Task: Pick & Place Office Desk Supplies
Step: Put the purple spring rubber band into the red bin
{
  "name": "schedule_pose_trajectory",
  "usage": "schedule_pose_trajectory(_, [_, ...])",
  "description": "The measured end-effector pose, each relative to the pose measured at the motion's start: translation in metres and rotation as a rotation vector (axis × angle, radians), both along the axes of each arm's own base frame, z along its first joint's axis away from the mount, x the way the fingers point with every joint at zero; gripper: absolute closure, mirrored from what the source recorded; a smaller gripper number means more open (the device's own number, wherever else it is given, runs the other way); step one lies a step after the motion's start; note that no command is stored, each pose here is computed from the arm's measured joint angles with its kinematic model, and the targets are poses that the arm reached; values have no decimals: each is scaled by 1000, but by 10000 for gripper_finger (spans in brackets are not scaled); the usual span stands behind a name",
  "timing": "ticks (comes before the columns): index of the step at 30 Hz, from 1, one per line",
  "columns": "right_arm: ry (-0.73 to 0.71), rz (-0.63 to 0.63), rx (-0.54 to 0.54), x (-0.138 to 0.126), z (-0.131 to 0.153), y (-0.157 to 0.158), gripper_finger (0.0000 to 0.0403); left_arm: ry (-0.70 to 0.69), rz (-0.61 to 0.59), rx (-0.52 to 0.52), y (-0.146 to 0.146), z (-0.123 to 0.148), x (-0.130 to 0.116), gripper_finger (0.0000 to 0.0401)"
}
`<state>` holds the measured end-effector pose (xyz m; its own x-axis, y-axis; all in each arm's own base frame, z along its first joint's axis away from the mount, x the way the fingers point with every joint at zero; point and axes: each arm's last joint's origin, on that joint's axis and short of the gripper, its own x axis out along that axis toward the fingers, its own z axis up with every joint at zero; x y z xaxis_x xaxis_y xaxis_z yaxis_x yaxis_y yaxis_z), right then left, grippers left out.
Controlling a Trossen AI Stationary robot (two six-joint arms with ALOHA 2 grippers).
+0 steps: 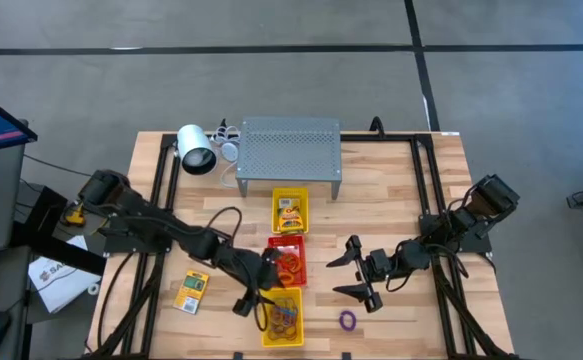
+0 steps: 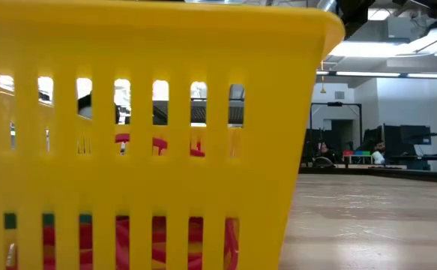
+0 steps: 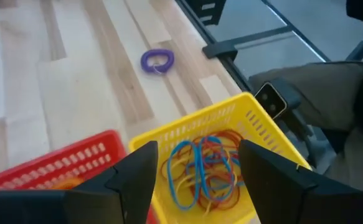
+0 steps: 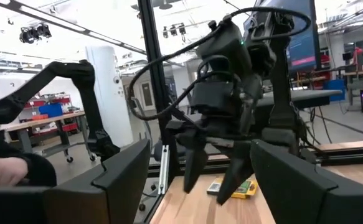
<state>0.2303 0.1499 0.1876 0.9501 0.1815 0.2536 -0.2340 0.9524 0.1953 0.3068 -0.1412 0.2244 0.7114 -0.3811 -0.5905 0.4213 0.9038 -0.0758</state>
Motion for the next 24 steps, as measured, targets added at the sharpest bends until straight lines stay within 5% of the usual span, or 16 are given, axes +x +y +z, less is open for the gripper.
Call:
schedule_pose_trajectory(7, [48, 1, -50, 8, 8, 8, 129, -2, 4, 2, 12, 16, -25, 188])
schedule_pose_trajectory(17, [699, -63, -183, 16, 16, 9, 129, -142, 188, 22, 37, 34, -62, 198])
schedule_pose_trajectory(24, [891, -56, -130, 1, -2, 20, 129, -228, 262, -58, 43, 22, -73, 198])
